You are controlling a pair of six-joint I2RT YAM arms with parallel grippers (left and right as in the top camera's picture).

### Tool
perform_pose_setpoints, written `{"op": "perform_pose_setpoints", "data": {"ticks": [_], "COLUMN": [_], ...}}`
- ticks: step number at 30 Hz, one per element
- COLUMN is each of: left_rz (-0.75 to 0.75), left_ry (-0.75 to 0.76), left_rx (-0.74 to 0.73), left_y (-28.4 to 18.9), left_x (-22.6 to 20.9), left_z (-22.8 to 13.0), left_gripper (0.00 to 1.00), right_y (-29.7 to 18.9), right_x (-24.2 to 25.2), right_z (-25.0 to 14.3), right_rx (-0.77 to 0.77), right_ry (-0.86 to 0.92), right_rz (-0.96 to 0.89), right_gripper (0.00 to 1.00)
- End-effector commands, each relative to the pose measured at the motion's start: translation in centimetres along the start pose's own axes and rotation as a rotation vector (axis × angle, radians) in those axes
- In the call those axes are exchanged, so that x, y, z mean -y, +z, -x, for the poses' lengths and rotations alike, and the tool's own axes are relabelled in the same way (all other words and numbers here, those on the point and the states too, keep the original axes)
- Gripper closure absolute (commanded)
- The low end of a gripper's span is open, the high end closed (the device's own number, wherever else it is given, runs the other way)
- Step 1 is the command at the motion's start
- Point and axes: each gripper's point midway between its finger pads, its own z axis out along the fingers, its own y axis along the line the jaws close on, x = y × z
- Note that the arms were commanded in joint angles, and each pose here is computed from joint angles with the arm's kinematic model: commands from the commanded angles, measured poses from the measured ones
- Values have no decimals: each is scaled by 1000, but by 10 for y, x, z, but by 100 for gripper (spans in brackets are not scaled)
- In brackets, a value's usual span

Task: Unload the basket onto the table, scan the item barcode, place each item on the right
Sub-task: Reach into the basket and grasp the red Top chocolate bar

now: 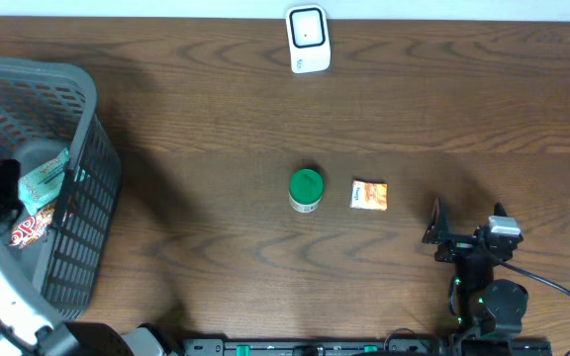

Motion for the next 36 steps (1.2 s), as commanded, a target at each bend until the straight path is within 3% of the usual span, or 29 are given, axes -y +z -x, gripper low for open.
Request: {"op": "perform_pose_setpoints", "data": {"ticks": [1,11,24,36], "left_rz": [52,-9,121,139], "left_ry": [-92,-119,-143,-215], "left_rx": [-19,28,-19,-12], "left_y": [40,100,164,189], "left_x": [-12,-1,-10,-21], "left_z": [-10,-10,-4,16], "left_gripper": [0,0,0,0], "right_y": [0,0,0,0], "right_x": [-1,-1,-1,-1], "right_z": [0,0,0,0], "right_rx": [0,0,0,0], "right_ry": [9,9,9,9], "right_rz": [5,5,5,5], "right_gripper": [1,1,1,1]}}
